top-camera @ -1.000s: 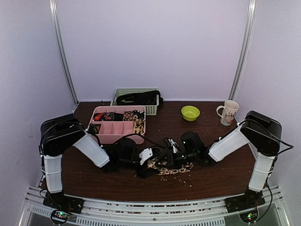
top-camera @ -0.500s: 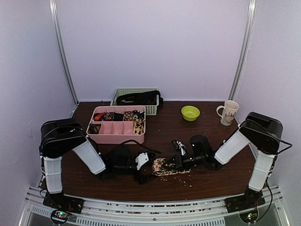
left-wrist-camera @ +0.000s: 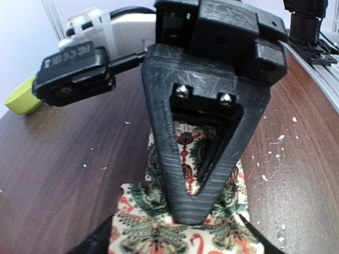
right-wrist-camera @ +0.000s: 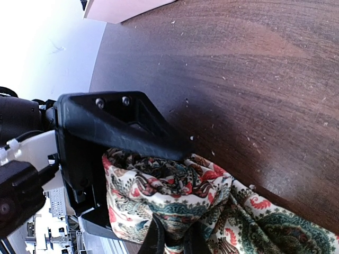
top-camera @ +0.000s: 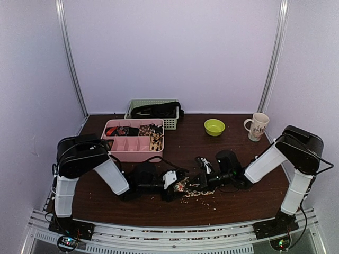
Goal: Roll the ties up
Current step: Roll the tie at the center of the board.
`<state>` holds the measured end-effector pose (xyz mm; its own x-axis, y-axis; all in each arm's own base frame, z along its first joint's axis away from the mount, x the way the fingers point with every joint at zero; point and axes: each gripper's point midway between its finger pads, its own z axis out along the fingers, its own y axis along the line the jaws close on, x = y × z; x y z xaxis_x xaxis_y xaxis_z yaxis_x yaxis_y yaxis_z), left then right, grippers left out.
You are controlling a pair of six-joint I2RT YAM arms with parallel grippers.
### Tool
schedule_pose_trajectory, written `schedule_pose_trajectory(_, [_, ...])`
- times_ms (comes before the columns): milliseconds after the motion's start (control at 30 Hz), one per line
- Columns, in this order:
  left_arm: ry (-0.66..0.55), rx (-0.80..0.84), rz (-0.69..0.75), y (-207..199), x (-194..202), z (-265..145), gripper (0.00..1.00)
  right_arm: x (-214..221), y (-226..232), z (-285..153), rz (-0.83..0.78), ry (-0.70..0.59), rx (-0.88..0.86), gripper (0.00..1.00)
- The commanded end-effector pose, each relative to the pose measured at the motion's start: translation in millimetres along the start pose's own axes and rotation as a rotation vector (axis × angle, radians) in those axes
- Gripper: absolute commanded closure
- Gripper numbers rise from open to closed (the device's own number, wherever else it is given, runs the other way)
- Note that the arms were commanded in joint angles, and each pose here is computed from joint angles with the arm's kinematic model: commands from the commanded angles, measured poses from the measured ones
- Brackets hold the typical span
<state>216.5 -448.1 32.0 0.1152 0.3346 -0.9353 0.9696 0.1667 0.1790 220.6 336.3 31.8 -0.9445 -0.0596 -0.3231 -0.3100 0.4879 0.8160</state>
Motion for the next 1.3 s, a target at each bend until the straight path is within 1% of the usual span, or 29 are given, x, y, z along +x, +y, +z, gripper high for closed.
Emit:
schedule_pose_trajectory(0, [0.025,0.038,0.028,-7.3,8.1,4.9,0.38,45.0,-59.1,-8.2,0.136,0.111,0.214,1.0])
schedule_pose_trajectory(33, [0.032,0.042,0.022,-9.0,10.7,3.1,0.43,43.4,-52.3,-6.7,0.127,0.113,0.191,1.0])
schedule_pose_trajectory(67, [0.042,0.047,0.015,-10.7,13.6,1.2,0.51,41.5,-44.7,-5.2,0.114,0.115,0.168,1.0])
schedule_pose_trajectory(100, [0.049,0.053,0.009,-12.6,15.5,-0.7,0.56,39.8,-38.5,-4.9,0.108,0.114,0.146,0.98])
schedule_pose_trajectory(133, [0.055,0.059,-0.001,-14.8,17.7,-2.9,0.59,37.0,-32.7,-5.6,0.103,0.109,0.129,0.94])
schedule_pose_trajectory(200, [0.069,0.075,-0.025,-20.3,23.2,-8.2,0.64,29.7,-22.2,-10.2,0.081,0.092,0.116,0.77])
schedule_pose_trajectory(267, [0.08,0.085,-0.044,-23.8,27.2,-11.5,0.67,22.1,-12.9,-15.1,0.053,0.074,0.115,0.65])
schedule_pose_trajectory(300, [0.083,0.09,-0.052,-25.2,28.5,-12.9,0.68,18.6,-9.5,-17.3,0.04,0.067,0.121,0.62])
schedule_pose_trajectory(367, [0.089,0.095,-0.063,-27.3,31.1,-14.4,0.68,12.1,-3.2,-20.6,0.017,0.055,0.131,0.6])
schedule_pose_trajectory(500, [0.09,0.098,-0.066,-28.2,31.7,-15.0,0.68,4.7,0.0,-19.2,-0.004,0.06,0.151,0.64])
schedule_pose_trajectory(667, [0.094,0.103,-0.067,-28.7,32.1,-13.3,0.68,0.7,6.1,-10.5,-0.004,0.069,0.123,0.66])
schedule_pose_trajectory(733, [0.098,0.104,-0.068,-28.5,33.3,-12.7,0.67,2.1,8.2,-6.5,-0.007,0.08,0.116,0.69])
schedule_pose_trajectory(833, [0.106,0.105,-0.071,-28.4,34.9,-11.7,0.64,5.3,9.0,0.0,-0.009,0.096,0.111,0.78])
schedule_pose_trajectory(933, [0.119,0.101,-0.074,-28.4,37.8,-12.6,0.55,10.7,5.5,5.6,-0.001,0.115,0.112,0.92])
schedule_pose_trajectory(967, [0.123,0.097,-0.074,-28.0,38.5,-13.5,0.51,12.2,3.4,6.7,0.001,0.119,0.115,0.98])
schedule_pose_trajectory(1000, [0.131,0.088,-0.075,-27.0,40.1,-15.3,0.44,13.9,0.4,7.4,0.006,0.123,0.123,1.0])
schedule_pose_trajectory(1033, [0.145,0.075,-0.075,-25.7,42.5,-17.5,0.38,15.2,-2.9,7.5,0.011,0.125,0.132,1.0])
schedule_pose_trajectory(1100, [0.168,0.042,-0.078,-21.1,46.9,-23.7,0.31,19.1,-8.3,7.7,0.019,0.132,0.143,1.0])
schedule_pose_trajectory(1167, [0.176,0.022,-0.083,-18.1,49.4,-30.3,0.29,21.4,-11.7,7.3,0.021,0.135,0.151,1.0])
schedule_pose_trajectory(1267, [0.2,0.033,-0.095,-20.1,56.4,-32.4,0.29,23.0,-12.1,7.5,0.023,0.136,0.148,1.0])
